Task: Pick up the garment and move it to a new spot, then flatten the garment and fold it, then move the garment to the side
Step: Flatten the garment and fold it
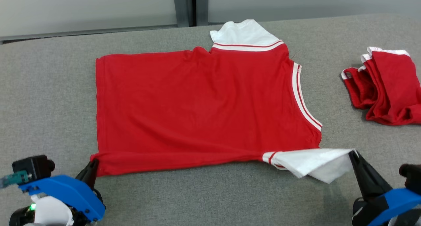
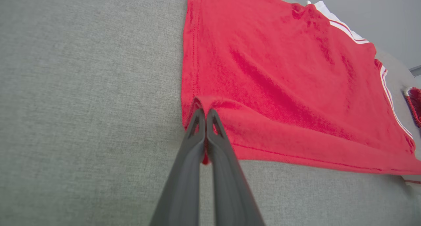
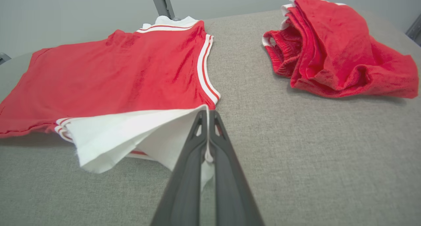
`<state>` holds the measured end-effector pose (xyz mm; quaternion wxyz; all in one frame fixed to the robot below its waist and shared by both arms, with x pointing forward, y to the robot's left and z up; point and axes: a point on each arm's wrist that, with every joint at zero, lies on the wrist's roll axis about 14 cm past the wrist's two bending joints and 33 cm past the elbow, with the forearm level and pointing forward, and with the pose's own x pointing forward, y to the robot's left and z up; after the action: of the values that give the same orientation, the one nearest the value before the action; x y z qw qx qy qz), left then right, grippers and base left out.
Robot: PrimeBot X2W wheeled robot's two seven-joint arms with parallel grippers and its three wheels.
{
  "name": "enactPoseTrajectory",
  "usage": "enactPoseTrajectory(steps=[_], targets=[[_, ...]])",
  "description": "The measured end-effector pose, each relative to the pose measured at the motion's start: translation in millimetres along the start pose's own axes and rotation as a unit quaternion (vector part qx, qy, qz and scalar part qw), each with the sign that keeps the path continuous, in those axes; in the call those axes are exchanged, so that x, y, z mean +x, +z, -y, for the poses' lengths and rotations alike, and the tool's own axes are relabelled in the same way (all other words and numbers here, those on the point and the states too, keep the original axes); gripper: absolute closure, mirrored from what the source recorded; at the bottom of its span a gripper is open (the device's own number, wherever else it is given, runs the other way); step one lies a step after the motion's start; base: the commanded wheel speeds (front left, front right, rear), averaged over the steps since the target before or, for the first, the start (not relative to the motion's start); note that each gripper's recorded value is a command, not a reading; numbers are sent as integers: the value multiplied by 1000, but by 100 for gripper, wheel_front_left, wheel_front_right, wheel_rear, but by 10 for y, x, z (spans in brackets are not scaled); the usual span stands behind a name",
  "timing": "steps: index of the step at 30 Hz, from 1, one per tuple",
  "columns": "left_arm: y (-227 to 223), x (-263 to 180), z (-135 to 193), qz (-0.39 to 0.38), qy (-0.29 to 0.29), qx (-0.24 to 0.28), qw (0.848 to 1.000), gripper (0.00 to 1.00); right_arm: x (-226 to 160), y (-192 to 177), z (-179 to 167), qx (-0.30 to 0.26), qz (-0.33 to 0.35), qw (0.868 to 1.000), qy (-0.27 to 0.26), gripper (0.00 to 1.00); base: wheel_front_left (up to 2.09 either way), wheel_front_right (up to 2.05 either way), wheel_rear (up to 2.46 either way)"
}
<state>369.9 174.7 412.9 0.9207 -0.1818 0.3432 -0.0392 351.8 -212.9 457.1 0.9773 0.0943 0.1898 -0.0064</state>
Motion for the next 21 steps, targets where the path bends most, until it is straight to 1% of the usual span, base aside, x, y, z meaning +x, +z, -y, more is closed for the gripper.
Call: enactPoseTrajectory(steps=[3, 8, 14, 15, 16, 17, 18, 19, 21], targets=[[25, 177, 35, -31, -19, -5, 999, 100, 231, 24, 5, -15, -10, 1000, 11, 100, 0, 0, 0], [132, 406, -60, -67, -22, 13, 997, 100, 648, 150, -24, -36, -7, 999, 32, 100, 0, 0, 0], [273, 600, -82, -81, -31, 26, 996, 100, 1076, 225, -103, -50, -5, 997, 57, 100, 0, 0, 0], [271, 627, -68, -85, -35, 26, 995, 61, 1132, 216, -105, -51, -7, 997, 58, 100, 0, 0, 0], [266, 651, -52, -88, -39, 23, 995, 34, 1178, 220, -127, -53, -3, 997, 63, 100, 0, 0, 0], [264, 679, -49, -87, -40, 20, 995, 0, 1223, 234, -152, -50, 2, 997, 67, 97, 0, 0, 0], [293, 708, -39, -78, -42, 18, 996, 0, 1263, 237, -166, -45, 5, 997, 69, 45, 0, 0, 0], [315, 731, -39, -72, -42, 14, 996, 0, 1295, 235, -173, -43, 9, 997, 69, 0, 0, 0, 0], [318, 761, -17, -59, -48, 15, 997, 0, 1340, 261, -201, -38, 26, 996, 73, 0, 0, 0, 0]])
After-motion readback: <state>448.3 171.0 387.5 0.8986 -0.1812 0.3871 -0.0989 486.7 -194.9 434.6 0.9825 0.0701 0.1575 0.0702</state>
